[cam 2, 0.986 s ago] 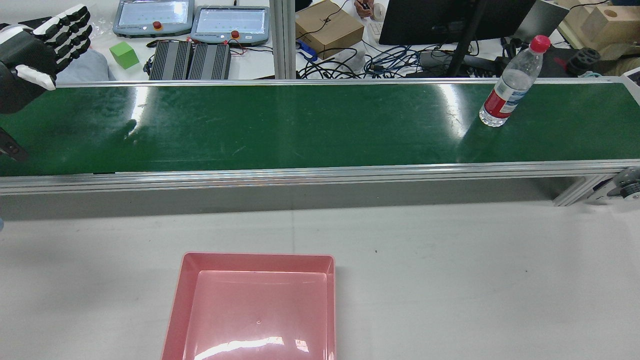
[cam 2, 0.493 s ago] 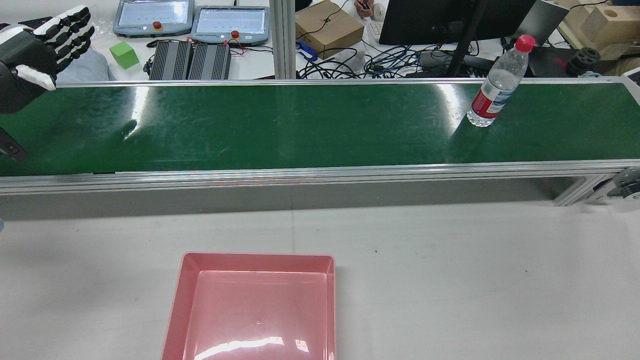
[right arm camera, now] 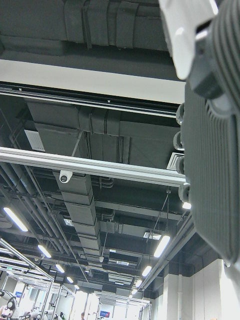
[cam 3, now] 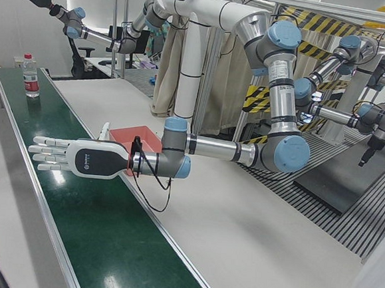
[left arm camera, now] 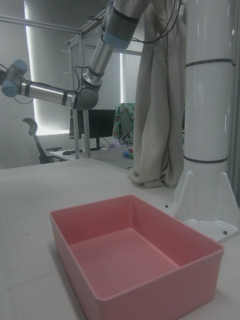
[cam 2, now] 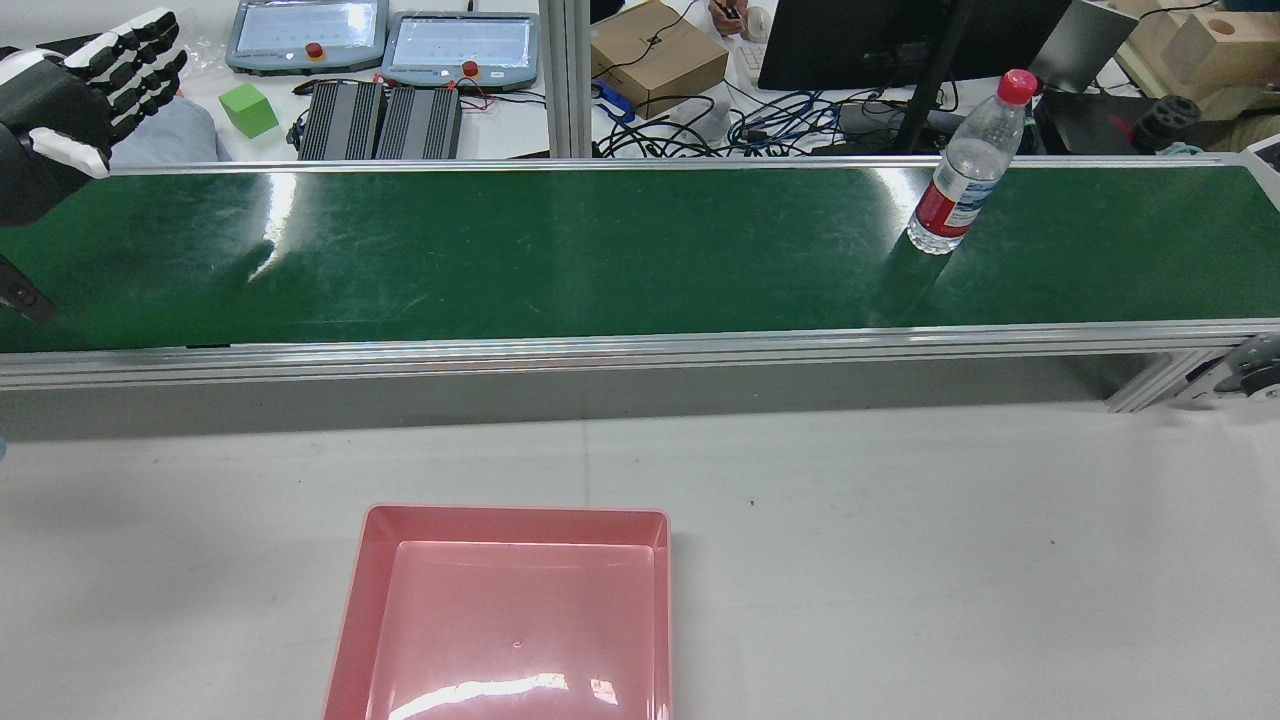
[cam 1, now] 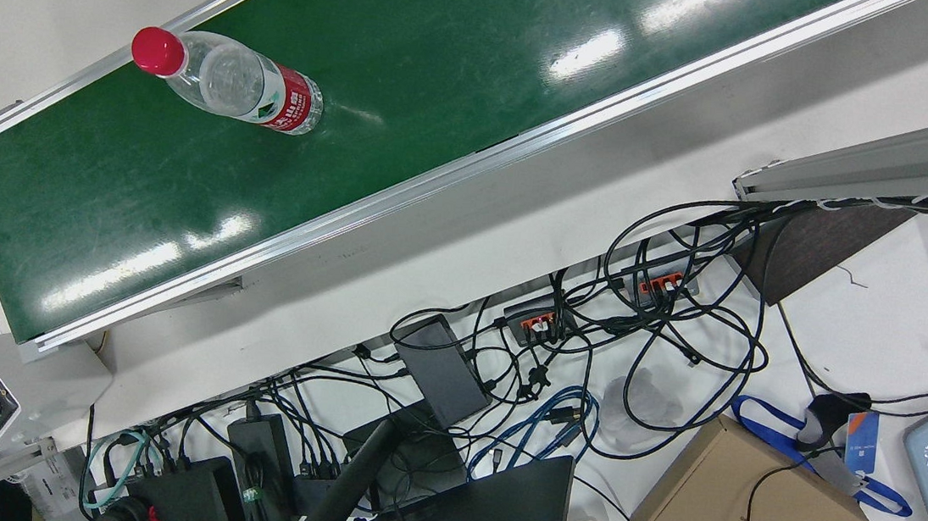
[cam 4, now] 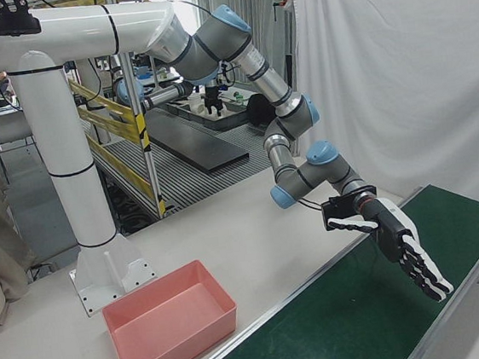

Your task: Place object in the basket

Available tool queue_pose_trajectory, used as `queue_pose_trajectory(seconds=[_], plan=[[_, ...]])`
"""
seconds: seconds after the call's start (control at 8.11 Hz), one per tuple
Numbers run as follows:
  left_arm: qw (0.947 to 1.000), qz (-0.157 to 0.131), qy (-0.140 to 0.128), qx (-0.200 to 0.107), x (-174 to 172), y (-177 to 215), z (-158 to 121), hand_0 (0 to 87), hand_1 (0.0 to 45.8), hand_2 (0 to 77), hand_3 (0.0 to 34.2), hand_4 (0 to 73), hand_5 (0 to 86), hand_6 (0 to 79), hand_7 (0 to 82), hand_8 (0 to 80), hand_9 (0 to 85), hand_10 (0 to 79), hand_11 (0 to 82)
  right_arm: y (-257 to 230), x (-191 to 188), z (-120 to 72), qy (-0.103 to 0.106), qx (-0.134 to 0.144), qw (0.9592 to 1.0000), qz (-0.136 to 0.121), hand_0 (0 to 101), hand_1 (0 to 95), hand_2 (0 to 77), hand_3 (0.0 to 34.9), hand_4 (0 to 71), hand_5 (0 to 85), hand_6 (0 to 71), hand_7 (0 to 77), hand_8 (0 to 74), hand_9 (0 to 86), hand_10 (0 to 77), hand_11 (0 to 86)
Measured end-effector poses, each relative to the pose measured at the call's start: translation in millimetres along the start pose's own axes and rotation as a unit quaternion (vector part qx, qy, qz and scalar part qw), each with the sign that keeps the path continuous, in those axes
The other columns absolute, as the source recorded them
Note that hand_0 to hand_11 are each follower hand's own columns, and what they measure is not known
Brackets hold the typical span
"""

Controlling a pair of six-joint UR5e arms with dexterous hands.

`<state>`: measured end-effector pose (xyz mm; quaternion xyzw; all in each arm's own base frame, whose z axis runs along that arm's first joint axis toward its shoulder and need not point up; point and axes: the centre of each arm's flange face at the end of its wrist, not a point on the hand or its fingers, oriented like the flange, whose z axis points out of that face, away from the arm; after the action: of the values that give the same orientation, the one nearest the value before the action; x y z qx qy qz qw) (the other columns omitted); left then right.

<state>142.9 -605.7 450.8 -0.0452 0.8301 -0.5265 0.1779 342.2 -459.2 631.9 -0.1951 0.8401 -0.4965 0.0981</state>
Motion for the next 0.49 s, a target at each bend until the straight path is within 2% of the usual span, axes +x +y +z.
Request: queue_pose_trajectory(seconds=[0.49], plan=[[1.0,0.0,0.0,-0.001,0.3,0.5,0.3,49.8,1.1,0.5,1.9,1.1,8.7,0.5,0.5,0.5,2.2,0.5,1.6,0.0,0.0,0.0,0.0,0.0,1.0,0.0,0,0.0,1.1,0.1,0.5,0.0,0.0,0.5,0.0,0.0,0.5,0.0]])
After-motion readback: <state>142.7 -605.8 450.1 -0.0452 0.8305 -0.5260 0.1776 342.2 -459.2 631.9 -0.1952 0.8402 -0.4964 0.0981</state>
